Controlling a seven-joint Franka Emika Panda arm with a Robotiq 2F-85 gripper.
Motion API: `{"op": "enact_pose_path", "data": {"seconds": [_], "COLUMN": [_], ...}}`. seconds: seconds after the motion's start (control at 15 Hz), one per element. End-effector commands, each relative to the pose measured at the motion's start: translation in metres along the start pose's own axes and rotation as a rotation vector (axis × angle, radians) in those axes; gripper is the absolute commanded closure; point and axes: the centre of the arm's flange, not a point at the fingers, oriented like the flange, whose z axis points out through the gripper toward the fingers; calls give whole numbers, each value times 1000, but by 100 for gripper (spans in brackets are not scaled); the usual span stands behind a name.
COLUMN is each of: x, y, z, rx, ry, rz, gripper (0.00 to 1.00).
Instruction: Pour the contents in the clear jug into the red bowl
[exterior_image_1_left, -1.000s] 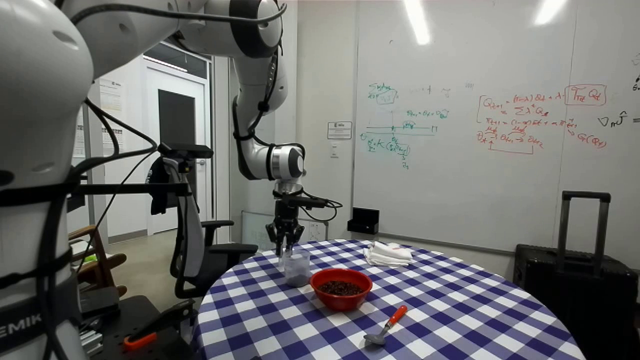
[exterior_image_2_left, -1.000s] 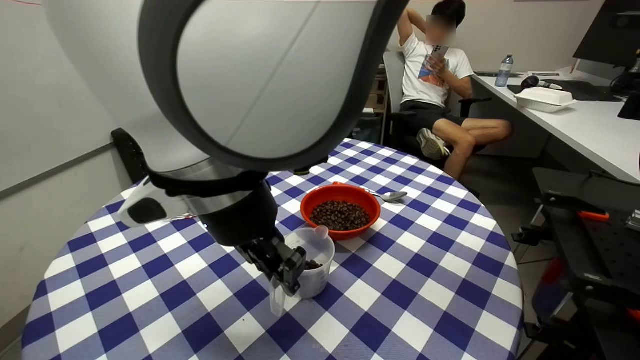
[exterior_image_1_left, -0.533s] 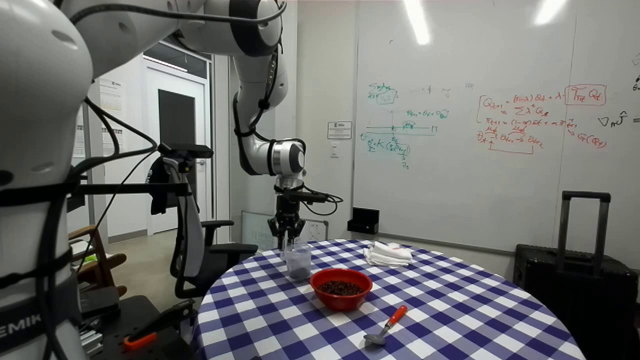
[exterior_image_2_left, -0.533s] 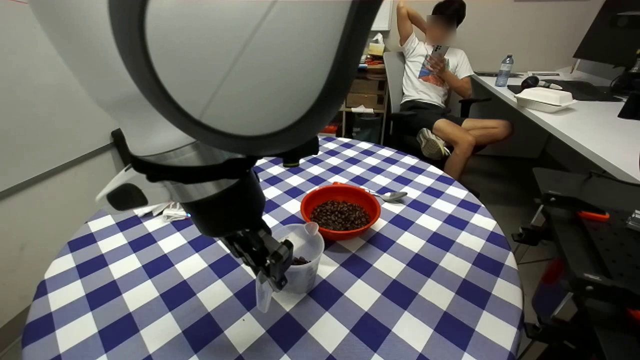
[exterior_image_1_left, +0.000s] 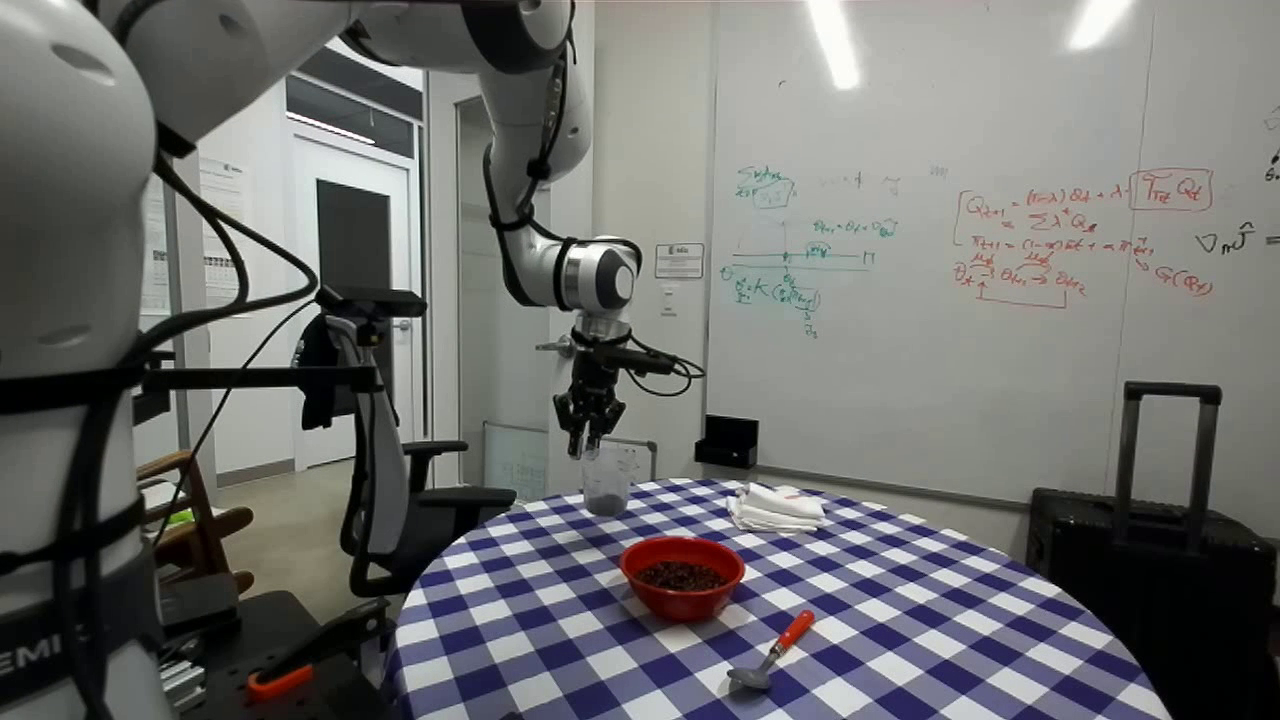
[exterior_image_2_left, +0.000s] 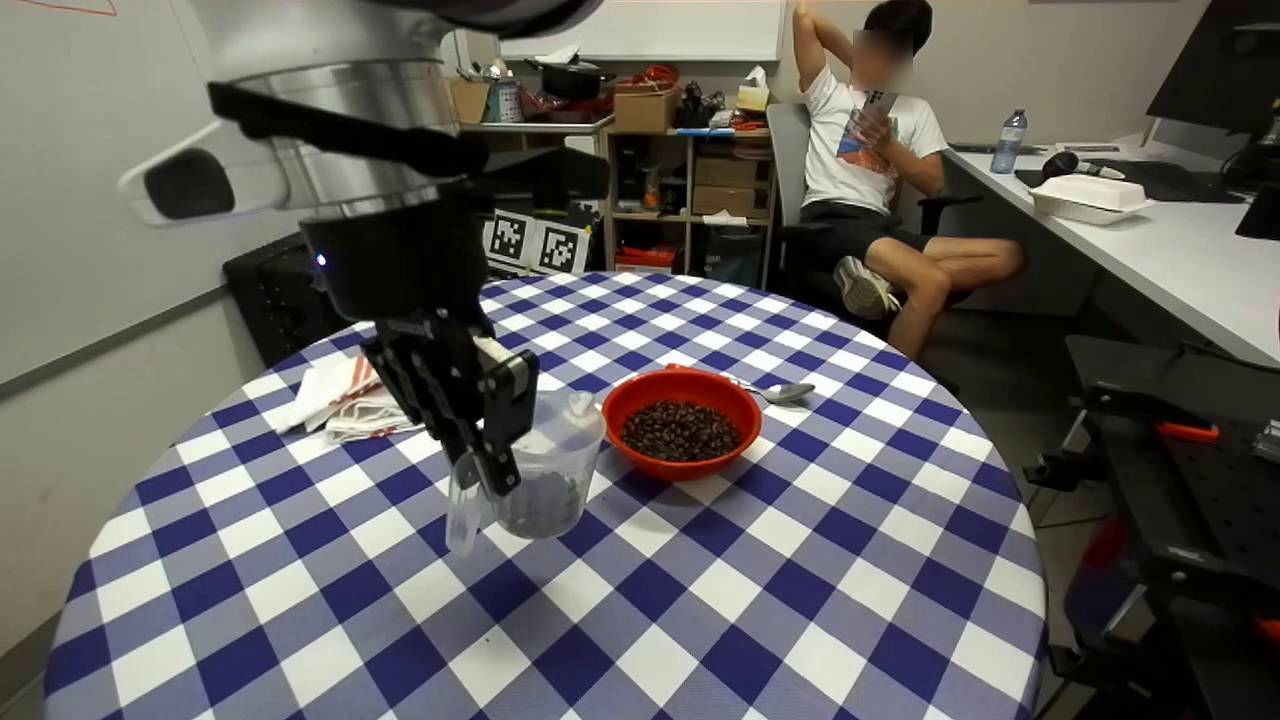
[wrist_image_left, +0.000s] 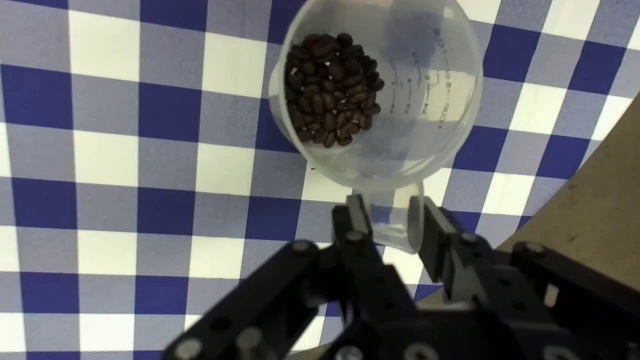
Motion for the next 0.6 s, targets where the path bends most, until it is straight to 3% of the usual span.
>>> {"op": "enact_pose_path", "data": {"seconds": [0.0, 0.53], "x": [-24, -92], "y": [-6, -8], "z": [-30, -61], "rx": [46, 109], "ry": [59, 254], "rz": [5, 108], "gripper": [93, 93]}}
